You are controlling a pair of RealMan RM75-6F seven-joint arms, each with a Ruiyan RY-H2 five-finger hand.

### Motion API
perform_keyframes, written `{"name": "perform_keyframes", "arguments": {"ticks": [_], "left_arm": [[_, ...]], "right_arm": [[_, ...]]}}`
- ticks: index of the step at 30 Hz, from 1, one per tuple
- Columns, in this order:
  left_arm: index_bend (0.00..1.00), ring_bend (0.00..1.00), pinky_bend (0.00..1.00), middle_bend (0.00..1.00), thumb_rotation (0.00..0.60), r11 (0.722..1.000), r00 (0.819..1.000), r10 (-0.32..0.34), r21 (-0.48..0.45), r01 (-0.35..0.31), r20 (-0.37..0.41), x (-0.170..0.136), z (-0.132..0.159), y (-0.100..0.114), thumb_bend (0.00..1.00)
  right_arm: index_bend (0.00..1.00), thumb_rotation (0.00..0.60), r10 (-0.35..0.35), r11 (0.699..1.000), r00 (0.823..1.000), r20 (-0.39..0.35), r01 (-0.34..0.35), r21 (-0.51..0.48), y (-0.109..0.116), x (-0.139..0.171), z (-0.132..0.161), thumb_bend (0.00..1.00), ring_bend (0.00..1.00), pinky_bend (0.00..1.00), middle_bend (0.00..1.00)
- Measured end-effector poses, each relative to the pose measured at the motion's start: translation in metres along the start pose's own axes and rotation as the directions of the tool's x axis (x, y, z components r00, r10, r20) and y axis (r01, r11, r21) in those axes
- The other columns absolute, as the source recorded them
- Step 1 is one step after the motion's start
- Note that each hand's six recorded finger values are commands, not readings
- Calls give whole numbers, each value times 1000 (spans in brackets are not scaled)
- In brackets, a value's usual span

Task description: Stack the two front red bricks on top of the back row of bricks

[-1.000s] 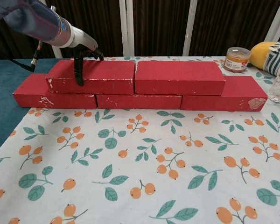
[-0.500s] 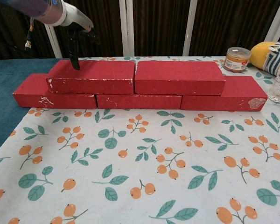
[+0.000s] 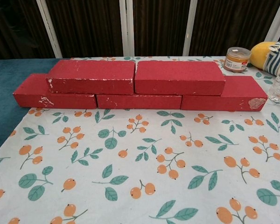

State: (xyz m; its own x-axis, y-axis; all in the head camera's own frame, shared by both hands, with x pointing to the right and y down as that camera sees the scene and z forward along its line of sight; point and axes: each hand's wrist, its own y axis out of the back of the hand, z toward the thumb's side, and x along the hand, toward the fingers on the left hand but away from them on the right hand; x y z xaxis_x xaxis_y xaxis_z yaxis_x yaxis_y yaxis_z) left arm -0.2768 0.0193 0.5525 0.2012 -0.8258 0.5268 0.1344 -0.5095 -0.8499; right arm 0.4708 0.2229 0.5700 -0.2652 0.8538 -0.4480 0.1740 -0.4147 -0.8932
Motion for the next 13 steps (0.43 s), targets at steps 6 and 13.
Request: {"name": "perform_keyframes", "arguments": {"ticks": [6, 13], "left_arm": [[31, 0, 153, 44, 600, 988, 987, 142, -52, -146, -79, -87, -67, -36, 0], [46, 0, 145, 44, 600, 963, 957, 234, -98, -253, -169, -159, -106, -88, 0]], "right_arm": [[0, 600, 8, 1000, 999, -49, -7, 28, -4, 3, 8, 106, 0, 0, 0], [0, 600, -11, 999, 996, -86, 16, 49, -4, 5, 15, 107, 0, 0, 0]]}}
